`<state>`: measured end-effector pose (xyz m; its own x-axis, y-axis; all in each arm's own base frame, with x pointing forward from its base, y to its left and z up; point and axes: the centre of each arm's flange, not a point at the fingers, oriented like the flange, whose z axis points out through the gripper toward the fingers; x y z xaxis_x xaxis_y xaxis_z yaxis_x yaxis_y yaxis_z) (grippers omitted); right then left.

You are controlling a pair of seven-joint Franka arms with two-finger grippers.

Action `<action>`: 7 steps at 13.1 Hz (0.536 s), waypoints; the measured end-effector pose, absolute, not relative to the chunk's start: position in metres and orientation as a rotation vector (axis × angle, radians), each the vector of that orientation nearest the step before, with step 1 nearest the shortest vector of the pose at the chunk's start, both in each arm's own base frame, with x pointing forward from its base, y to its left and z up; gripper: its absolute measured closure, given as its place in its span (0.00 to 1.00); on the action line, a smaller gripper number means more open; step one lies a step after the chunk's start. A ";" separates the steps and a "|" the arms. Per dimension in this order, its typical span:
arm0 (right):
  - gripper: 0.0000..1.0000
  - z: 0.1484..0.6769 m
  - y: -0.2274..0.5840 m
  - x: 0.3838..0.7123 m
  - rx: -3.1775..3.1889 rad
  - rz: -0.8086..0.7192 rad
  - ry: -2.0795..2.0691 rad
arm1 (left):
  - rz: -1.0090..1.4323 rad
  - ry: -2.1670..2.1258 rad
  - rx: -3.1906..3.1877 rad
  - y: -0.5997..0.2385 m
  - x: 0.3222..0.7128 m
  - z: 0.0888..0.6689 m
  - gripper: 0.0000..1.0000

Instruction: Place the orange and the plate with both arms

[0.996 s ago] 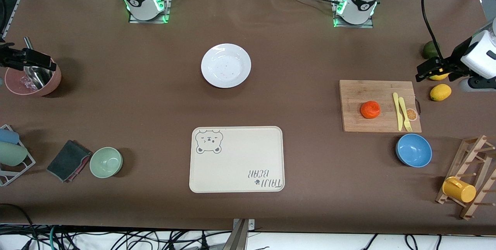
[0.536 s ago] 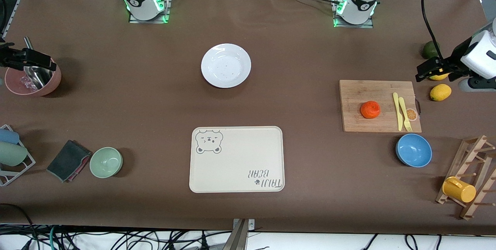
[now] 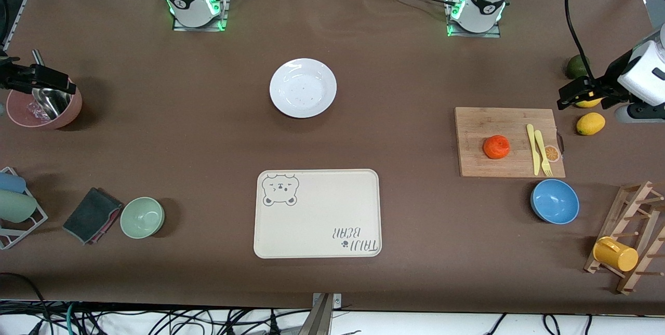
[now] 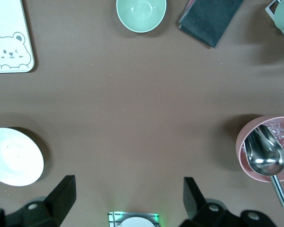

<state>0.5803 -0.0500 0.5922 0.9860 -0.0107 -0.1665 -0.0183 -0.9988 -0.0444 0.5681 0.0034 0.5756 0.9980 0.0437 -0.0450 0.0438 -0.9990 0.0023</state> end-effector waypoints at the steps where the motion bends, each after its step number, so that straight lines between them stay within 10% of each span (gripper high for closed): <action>1: 0.00 0.592 -0.050 0.580 -3.085 0.258 0.022 | -0.071 0.069 3.137 0.003 0.568 0.576 0.00; 7: 0.00 0.592 -0.050 0.580 -3.085 0.259 0.021 | -0.193 0.075 3.133 0.004 0.587 0.528 0.00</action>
<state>0.5803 -0.0496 0.5922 0.9859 -0.0099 -0.1671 -0.0175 -0.9989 -0.0446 0.5866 0.0043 0.5283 0.9913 0.0476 -0.1224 0.0477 -0.9989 -0.0016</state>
